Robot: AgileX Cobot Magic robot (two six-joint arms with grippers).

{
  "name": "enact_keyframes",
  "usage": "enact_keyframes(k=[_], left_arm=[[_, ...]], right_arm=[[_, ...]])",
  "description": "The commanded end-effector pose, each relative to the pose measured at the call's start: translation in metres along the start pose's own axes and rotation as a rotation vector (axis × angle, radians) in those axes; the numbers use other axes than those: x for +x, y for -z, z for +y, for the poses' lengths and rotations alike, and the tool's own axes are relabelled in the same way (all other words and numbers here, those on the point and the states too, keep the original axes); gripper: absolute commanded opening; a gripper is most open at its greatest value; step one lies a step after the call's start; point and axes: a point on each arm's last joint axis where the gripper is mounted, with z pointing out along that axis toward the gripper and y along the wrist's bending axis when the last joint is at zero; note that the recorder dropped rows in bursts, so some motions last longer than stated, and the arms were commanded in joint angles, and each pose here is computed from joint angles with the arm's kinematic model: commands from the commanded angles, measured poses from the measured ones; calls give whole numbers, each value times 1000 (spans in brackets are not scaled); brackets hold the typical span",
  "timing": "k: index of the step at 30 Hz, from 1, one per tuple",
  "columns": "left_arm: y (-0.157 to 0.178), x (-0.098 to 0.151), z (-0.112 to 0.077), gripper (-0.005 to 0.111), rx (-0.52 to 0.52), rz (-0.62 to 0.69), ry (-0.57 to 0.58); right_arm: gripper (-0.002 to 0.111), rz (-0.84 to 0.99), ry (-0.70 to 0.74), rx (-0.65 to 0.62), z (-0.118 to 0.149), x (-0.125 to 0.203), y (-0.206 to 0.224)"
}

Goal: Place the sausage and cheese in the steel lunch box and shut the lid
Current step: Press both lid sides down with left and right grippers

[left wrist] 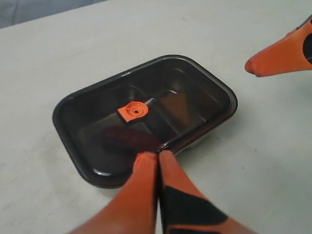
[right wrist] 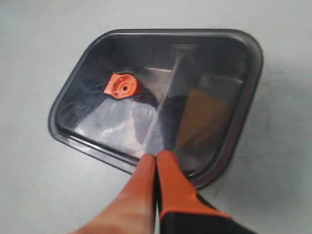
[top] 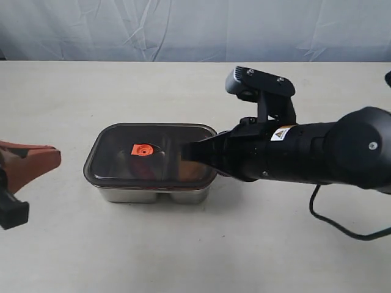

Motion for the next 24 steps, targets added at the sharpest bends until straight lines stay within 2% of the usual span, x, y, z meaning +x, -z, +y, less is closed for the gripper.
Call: enact_keyframes(k=[1, 6, 11, 15, 19, 24], left_arm=[[-31, -5, 12, 0, 98, 30, 42], [-61, 3, 25, 0, 178, 97, 93], [-79, 3, 32, 0, 243, 111, 114], [-90, 6, 37, 0, 221, 140, 115], [-110, 24, 40, 0, 155, 254, 111], [-129, 42, 39, 0, 194, 346, 130]], right_arm=[[0, 13, 87, 19, -6, -4, -1], [0, 102, 147, 20, -3, -6, -18], [0, 171, 172, 31, -1, -7, -44], [0, 219, 170, 45, -4, -3, -59], [0, 246, 168, 69, -10, 5, -71], [0, 262, 166, 82, -14, 9, -78]])
